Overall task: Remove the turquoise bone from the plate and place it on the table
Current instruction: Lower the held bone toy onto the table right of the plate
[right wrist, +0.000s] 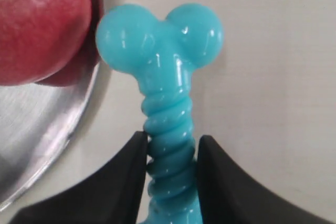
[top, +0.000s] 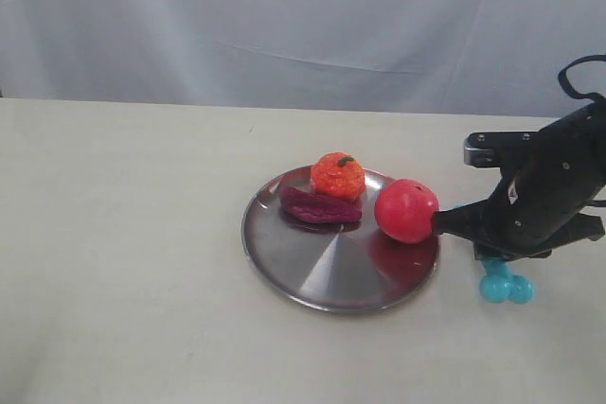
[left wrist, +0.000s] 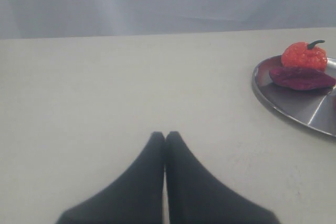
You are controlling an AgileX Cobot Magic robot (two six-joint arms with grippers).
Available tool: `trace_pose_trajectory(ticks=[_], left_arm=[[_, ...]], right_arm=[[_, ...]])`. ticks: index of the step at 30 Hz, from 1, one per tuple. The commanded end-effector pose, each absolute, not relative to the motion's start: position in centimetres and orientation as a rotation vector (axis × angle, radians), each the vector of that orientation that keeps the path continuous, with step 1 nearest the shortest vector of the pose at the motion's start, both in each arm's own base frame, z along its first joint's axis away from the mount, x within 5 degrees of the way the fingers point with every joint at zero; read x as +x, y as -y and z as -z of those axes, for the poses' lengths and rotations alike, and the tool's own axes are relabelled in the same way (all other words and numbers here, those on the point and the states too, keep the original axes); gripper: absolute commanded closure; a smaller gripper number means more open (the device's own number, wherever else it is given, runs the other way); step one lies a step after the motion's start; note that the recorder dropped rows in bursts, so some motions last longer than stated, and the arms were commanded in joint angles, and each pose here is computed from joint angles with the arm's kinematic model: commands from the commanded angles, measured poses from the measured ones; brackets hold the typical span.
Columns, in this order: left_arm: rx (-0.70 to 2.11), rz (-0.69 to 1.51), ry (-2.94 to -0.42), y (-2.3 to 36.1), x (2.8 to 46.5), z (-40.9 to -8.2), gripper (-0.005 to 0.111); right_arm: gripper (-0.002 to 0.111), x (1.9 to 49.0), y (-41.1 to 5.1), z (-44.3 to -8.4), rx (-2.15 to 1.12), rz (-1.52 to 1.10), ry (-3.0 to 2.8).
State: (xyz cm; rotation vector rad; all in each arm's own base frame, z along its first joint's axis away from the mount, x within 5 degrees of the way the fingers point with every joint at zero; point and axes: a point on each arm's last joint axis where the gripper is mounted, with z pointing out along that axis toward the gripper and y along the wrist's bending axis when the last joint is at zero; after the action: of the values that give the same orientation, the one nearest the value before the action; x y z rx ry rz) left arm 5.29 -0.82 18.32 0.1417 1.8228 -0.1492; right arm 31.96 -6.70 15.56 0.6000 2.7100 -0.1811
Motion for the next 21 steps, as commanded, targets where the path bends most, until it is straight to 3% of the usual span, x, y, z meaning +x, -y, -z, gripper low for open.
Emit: trace_pose_trajectory(ticks=[1, 21], left_arm=[[0.145, 0.150, -1.824, 0.8, 5.3, -18.2, 0.107], [0.142, 0.152, -1.824, 0.8, 5.3, -18.2, 0.107]], right_arm=[[0.109, 32.0, 7.8, -15.7, 0.619, 0.196, -2.674], [0.109, 32.3, 8.0, -13.4, 0.578, 0.223, -2.738]])
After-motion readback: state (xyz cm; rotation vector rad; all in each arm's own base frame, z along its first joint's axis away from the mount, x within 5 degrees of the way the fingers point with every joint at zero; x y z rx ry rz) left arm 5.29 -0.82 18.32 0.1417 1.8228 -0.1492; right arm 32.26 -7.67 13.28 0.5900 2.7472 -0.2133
